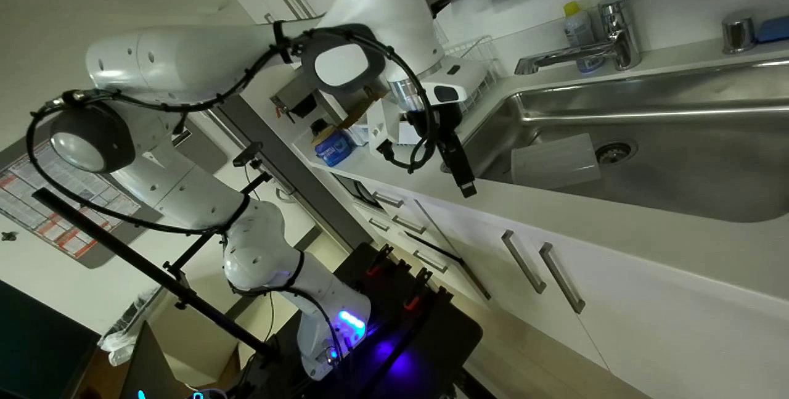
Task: Open the bottom right cupboard door
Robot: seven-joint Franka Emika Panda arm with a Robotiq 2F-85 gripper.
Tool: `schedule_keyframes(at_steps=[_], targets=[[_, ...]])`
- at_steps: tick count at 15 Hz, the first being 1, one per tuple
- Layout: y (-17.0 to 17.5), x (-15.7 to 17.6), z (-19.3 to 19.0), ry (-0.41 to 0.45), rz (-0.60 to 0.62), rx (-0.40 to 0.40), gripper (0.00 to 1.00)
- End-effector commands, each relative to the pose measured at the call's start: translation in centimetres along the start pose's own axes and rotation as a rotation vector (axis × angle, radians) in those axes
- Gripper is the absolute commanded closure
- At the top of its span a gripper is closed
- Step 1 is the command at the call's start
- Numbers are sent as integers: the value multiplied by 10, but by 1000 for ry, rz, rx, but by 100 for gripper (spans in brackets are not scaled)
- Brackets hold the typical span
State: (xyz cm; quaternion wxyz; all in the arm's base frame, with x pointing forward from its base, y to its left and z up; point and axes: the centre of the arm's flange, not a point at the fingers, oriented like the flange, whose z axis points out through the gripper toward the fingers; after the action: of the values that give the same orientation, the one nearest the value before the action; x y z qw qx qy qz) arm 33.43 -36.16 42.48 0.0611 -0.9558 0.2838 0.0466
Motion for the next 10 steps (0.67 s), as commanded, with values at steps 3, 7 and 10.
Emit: schedule_keyframes(at_steps=[3, 7, 10], targets=[[5, 3, -2, 19, 35, -1, 0], [44, -7, 1, 76, 230, 71, 0], [80, -23, 20, 76, 372, 144, 0]])
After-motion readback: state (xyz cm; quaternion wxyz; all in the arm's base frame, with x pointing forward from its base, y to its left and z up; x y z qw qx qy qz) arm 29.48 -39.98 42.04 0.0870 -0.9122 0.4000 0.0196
